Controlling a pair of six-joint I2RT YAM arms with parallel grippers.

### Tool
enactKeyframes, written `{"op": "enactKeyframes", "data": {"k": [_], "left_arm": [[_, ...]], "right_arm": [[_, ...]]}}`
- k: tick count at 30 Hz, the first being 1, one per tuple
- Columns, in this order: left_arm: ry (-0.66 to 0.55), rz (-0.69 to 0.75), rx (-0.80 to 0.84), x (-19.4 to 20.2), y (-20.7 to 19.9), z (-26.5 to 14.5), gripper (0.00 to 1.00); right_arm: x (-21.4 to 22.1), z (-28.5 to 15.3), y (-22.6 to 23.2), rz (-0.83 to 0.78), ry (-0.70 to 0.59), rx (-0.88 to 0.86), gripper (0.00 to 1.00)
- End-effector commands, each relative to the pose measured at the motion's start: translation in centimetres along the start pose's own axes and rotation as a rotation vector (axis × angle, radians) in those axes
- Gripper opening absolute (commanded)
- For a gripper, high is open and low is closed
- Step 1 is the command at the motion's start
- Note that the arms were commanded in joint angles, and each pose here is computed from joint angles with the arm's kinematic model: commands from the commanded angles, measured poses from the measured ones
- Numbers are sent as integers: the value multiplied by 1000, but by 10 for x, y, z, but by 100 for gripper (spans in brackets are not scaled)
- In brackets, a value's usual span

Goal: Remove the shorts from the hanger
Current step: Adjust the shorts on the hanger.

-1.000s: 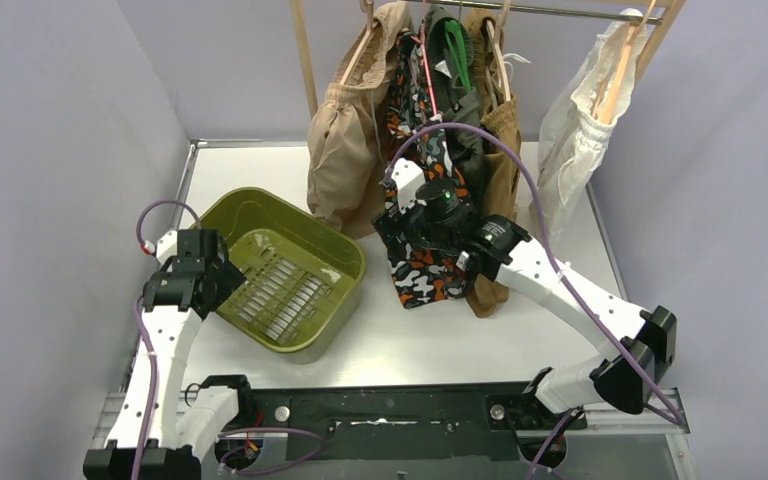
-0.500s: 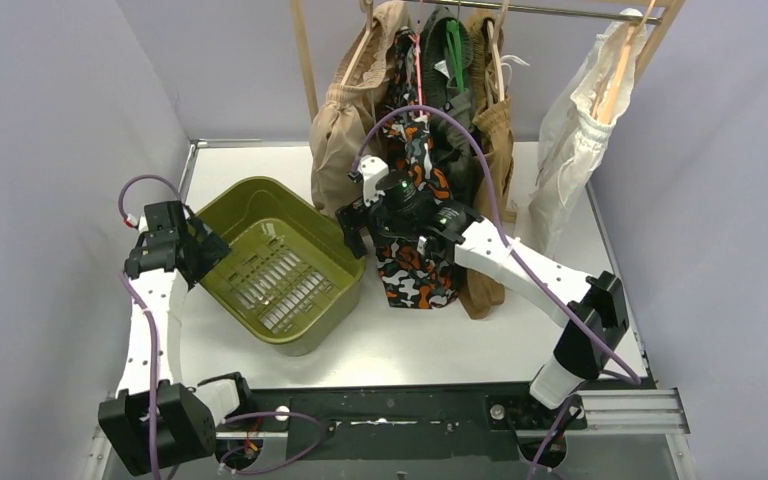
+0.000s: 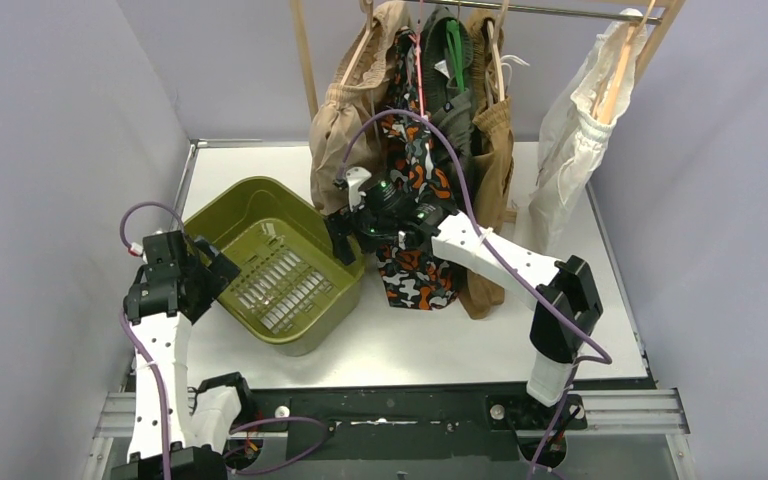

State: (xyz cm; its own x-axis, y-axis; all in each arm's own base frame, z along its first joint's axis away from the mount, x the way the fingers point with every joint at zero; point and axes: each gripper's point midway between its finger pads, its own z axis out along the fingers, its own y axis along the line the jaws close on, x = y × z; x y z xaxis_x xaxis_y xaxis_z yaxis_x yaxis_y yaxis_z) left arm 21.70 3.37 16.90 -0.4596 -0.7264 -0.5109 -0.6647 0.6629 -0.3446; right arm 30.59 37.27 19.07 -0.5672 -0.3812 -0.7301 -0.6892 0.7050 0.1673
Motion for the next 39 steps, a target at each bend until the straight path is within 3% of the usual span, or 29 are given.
{"op": "enactKeyframes", "data": {"k": [1,9,15,22,31,39], "left_arm": [[43,-46,67,12,-9,1,90],[-52,3,256,-35,-64,16,86],[-76,70,203,-82,-82,49,86],[-121,60,75,-120,-50,61,89],[-200,42,19,-126,-25,20,92],[-269,16,-37,-121,-9,-18,92]], "right_arm": [[-7,-13,57,18,-29,-215,94],[-26,-22,110,109,-119,-477,88],[-35,-8,116,103,-109,-502,89],[-44,1,121,117,-99,-524,93],[-26,-6,70,121,-101,-262,98],[6,-26,91,106,-76,-404,99]]}}
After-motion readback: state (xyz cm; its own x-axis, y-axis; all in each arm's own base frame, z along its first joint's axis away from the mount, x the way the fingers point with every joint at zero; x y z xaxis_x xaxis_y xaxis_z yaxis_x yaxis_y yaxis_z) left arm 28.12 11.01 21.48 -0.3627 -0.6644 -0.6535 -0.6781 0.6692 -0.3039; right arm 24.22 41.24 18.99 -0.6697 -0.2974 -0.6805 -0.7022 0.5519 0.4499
